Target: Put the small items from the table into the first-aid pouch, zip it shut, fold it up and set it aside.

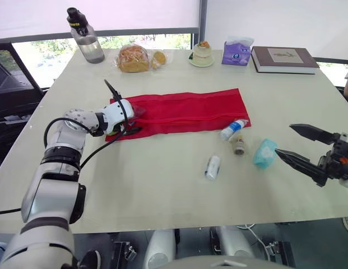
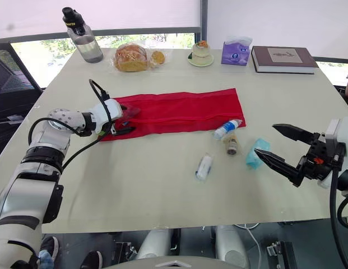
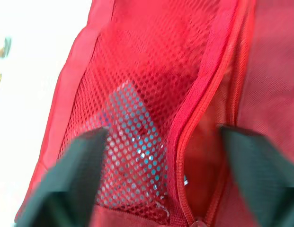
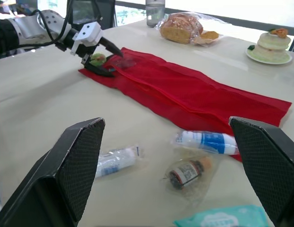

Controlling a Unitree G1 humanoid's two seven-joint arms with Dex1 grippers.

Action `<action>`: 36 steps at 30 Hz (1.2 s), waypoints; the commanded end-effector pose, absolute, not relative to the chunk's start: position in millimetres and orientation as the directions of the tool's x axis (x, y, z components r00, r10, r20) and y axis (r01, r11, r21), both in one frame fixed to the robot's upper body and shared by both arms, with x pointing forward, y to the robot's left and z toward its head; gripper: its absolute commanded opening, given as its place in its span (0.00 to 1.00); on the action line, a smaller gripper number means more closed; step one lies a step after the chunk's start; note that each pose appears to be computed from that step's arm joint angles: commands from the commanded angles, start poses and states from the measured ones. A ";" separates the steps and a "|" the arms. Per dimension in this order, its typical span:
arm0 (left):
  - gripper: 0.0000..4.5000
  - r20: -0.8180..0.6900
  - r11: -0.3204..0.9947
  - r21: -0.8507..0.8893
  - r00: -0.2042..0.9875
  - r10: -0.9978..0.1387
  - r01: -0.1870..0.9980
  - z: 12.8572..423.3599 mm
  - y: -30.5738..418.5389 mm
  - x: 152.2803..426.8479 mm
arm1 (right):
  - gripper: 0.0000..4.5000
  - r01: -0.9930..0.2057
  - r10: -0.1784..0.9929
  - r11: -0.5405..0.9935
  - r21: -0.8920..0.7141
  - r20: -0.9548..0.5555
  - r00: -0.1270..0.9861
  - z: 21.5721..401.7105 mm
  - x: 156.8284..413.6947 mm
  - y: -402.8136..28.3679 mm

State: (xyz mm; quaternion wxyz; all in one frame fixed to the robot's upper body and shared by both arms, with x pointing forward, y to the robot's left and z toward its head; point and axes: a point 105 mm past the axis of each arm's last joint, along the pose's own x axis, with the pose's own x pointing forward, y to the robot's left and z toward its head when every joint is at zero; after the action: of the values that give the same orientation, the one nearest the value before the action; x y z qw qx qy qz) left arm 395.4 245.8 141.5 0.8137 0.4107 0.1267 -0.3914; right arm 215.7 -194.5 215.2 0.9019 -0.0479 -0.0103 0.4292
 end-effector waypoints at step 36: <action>0.15 -0.432 0.381 0.598 0.684 -0.587 0.705 148.1 147.3 442.7 | 1.00 -0.749 0.767 0.640 -0.171 0.093 0.635 240.1 216.8 -176.3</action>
State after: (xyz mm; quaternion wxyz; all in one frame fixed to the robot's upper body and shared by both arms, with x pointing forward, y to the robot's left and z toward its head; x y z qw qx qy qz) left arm 439.0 150.6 132.4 0.8242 0.3932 0.1001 -0.3951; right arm 220.9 -176.9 231.2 0.9044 -0.0465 -0.0572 0.4202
